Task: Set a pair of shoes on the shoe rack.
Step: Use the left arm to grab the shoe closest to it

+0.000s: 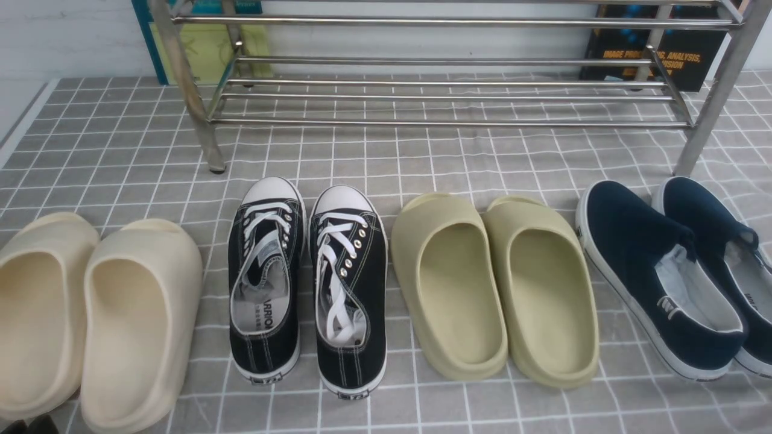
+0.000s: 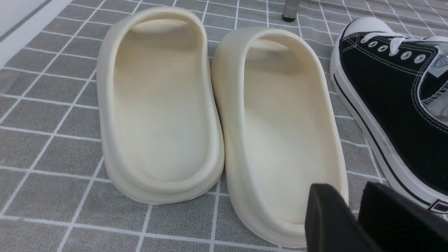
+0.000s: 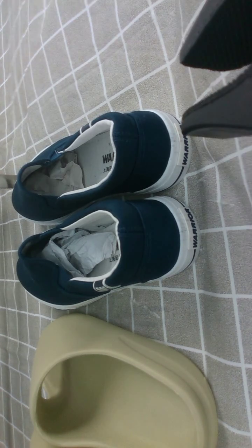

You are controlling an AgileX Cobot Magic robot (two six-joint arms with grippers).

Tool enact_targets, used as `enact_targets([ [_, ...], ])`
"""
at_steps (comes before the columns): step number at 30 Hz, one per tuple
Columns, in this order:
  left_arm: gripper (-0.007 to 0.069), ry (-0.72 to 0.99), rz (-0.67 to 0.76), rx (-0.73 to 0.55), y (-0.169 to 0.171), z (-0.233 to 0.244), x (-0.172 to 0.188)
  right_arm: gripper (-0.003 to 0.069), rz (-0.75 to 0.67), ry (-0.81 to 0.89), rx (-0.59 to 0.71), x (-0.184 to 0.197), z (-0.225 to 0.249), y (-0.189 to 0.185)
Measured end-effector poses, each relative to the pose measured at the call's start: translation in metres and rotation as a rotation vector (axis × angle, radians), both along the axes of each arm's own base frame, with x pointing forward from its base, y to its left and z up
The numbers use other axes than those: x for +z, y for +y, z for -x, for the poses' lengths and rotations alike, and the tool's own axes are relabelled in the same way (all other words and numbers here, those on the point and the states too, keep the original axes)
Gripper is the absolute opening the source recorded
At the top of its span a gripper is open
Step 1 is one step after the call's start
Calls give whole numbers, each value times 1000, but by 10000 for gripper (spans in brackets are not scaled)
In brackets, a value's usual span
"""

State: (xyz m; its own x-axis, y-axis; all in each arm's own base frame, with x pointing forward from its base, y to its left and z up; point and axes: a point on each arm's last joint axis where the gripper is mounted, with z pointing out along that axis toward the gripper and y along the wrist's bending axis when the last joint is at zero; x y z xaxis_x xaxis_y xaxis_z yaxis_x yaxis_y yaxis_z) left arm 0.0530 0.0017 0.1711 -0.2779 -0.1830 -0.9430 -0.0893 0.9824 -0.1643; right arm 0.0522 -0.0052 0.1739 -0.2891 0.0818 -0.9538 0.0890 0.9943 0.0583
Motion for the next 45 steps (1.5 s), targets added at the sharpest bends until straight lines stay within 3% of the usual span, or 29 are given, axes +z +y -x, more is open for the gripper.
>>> enact_targets([
  [24,181,-5,91,-4,-3,0,0,239,0,0,0,0,0,0],
  [30,186,-55,384,21,-7,-1,5,239,0,0,0,0,0,0],
  [33,190,-72,840,63,-13,-2,10,239,0,0,0,0,0,0],
  [36,195,-87,1082,84,-15,-2,14,239,0,0,0,0,0,0],
  [39,199,-98,1205,93,-16,-3,16,239,0,0,0,0,0,0],
  [45,201,-139,1309,106,-14,-3,20,239,0,0,0,0,0,0],
])
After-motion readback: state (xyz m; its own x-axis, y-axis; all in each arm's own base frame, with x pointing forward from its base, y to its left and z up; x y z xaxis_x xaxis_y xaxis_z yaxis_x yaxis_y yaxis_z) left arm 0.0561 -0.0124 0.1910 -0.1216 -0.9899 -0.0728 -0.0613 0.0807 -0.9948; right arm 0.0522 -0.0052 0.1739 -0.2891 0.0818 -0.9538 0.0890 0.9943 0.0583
